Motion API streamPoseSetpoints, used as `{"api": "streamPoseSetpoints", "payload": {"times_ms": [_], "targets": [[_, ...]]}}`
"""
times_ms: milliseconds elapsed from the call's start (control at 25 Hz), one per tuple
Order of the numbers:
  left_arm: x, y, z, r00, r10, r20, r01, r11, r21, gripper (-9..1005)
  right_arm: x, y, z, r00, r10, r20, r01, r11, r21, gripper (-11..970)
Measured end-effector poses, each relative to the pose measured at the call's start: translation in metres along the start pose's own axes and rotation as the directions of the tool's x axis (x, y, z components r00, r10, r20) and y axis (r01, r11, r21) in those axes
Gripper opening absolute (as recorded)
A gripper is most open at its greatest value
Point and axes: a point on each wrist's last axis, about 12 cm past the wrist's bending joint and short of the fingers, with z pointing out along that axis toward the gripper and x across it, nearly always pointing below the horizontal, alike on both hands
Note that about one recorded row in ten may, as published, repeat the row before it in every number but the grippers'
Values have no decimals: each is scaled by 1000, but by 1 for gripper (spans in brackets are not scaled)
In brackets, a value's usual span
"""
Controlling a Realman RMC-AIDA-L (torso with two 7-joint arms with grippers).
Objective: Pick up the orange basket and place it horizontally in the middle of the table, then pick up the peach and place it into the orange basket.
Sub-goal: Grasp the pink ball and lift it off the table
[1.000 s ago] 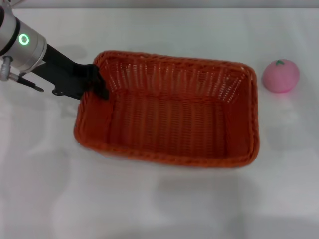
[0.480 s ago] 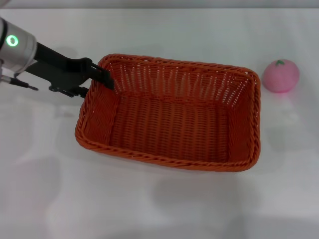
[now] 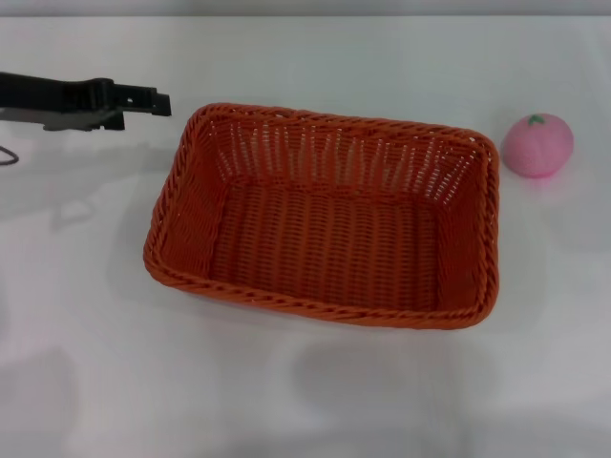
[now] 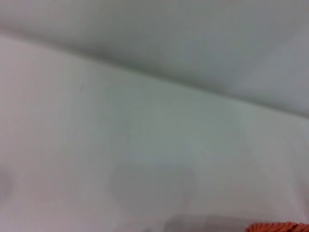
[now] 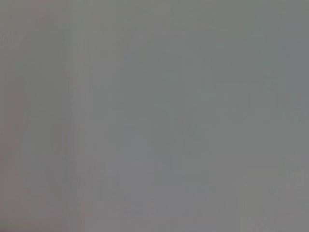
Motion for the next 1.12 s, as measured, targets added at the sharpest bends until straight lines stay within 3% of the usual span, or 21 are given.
{"api": "streamPoseSetpoints", "payload": {"times_ms": [200, 360, 560, 880, 1120], "targets": [[22, 12, -7, 972, 144, 183, -156, 987, 49, 861, -22, -17, 5, 992, -9, -124, -4, 995, -101, 779], [37, 16, -8, 931, 239, 275, -265, 963, 58, 861, -35, -16, 18, 977, -57, -206, 21, 985, -172, 779], [56, 23, -12, 872, 330, 361, -366, 930, 37, 860, -41, 3, 40, 934, -189, -304, 93, 949, -302, 779], [80, 34, -15, 743, 379, 551, -443, 896, -18, 860, -33, 37, 72, 867, -318, -384, 104, 868, -485, 779], [83, 34, -8, 719, 395, 572, -463, 886, -31, 860, -25, 61, 91, 834, -370, -410, 94, 826, -556, 779]]}}
